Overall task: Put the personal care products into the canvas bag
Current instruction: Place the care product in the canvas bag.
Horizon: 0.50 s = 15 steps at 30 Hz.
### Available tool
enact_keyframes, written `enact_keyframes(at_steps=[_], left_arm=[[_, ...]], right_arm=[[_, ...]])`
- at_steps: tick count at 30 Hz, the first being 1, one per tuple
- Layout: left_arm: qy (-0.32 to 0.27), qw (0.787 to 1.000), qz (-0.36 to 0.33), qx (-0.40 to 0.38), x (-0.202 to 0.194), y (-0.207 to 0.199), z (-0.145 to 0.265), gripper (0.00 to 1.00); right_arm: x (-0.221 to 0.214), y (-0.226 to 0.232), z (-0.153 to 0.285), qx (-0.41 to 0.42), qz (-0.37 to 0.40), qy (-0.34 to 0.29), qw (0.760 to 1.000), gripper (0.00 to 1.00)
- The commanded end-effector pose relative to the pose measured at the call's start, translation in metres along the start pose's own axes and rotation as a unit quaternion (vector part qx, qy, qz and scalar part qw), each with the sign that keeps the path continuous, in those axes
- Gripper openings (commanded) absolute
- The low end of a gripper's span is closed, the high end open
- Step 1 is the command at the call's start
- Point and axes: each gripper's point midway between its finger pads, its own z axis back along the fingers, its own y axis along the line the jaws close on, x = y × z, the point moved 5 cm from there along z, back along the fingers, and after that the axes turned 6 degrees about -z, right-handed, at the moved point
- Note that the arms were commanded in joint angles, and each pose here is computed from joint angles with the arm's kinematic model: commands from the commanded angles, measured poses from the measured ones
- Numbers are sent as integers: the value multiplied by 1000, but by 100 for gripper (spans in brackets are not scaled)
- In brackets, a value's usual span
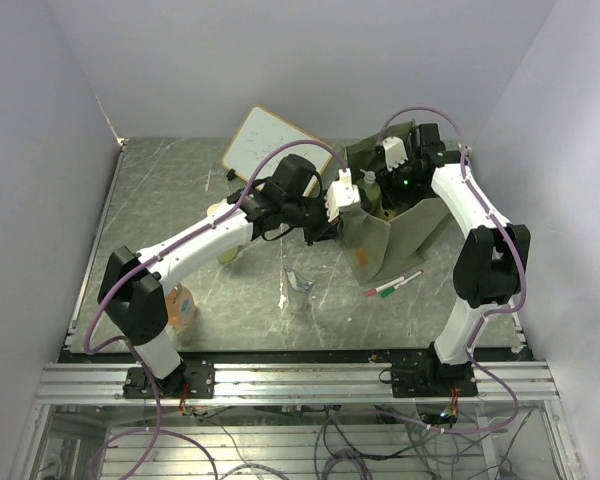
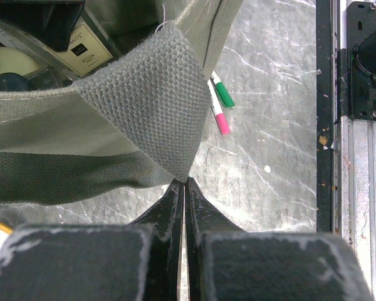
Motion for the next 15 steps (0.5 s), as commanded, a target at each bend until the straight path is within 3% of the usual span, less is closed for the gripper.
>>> enact_keyframes(at_steps=[1,8,15], left_arm=[[-15,1000,-14,-10,10,-7,3,7],[-15,1000,-15,-10,11,-7,2,7],[-16,1000,-12,-8,12,-7,2,9]], right_arm=[[24,-27,13,-55,25,-66,996,41],[31,-25,23,-52,23,-80,995,51],[35,-20,30,-42,19,-89,995,69]])
